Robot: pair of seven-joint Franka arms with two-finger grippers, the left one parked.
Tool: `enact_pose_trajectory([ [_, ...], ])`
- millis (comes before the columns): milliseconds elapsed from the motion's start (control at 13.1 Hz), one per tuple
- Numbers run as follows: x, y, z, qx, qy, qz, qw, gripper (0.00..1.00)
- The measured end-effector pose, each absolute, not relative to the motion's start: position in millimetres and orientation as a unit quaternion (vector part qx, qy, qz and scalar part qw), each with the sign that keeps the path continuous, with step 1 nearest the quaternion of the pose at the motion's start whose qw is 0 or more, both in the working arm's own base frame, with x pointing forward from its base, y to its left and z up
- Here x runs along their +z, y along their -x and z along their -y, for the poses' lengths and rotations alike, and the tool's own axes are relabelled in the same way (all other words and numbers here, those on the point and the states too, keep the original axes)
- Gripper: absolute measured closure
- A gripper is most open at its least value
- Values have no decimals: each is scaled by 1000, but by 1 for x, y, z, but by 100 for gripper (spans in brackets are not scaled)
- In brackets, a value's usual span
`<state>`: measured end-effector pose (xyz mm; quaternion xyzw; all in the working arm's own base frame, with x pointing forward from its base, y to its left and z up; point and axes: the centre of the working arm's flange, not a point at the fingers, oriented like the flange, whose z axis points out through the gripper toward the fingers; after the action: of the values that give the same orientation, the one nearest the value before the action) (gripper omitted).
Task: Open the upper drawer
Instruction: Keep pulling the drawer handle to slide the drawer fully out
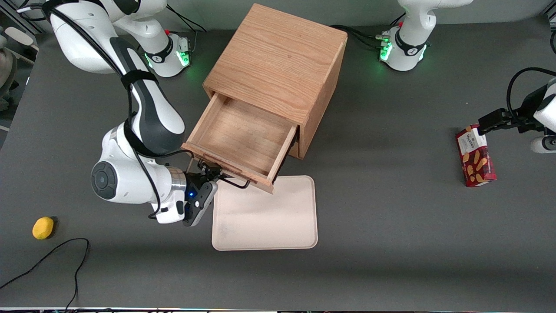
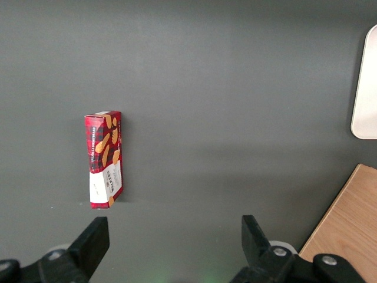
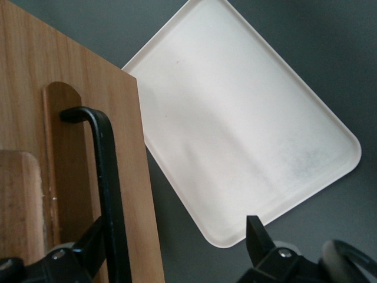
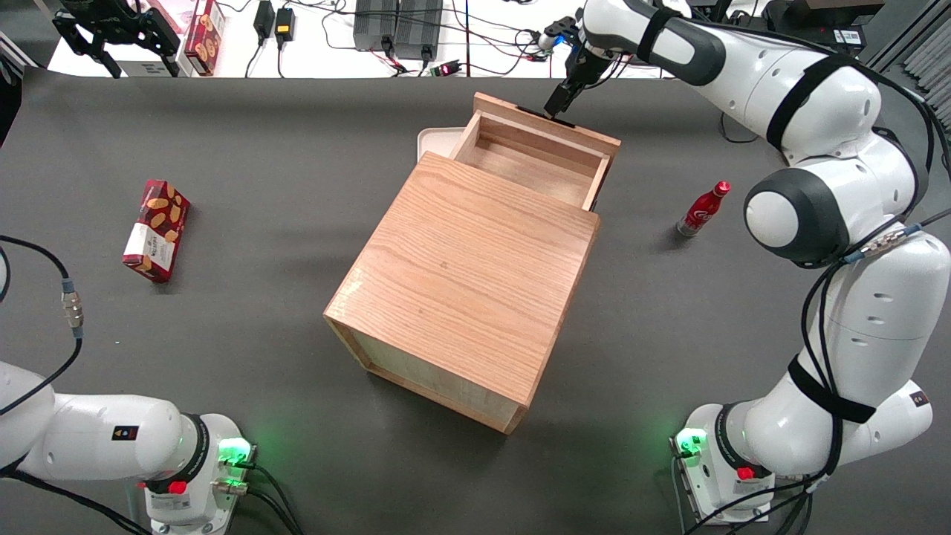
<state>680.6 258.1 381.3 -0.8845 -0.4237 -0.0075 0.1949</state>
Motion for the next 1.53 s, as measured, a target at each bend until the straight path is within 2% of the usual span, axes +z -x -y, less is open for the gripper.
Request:
enact_pose_trajectory([
  [1529,377,-706,-240,-63,893,406,184,0],
])
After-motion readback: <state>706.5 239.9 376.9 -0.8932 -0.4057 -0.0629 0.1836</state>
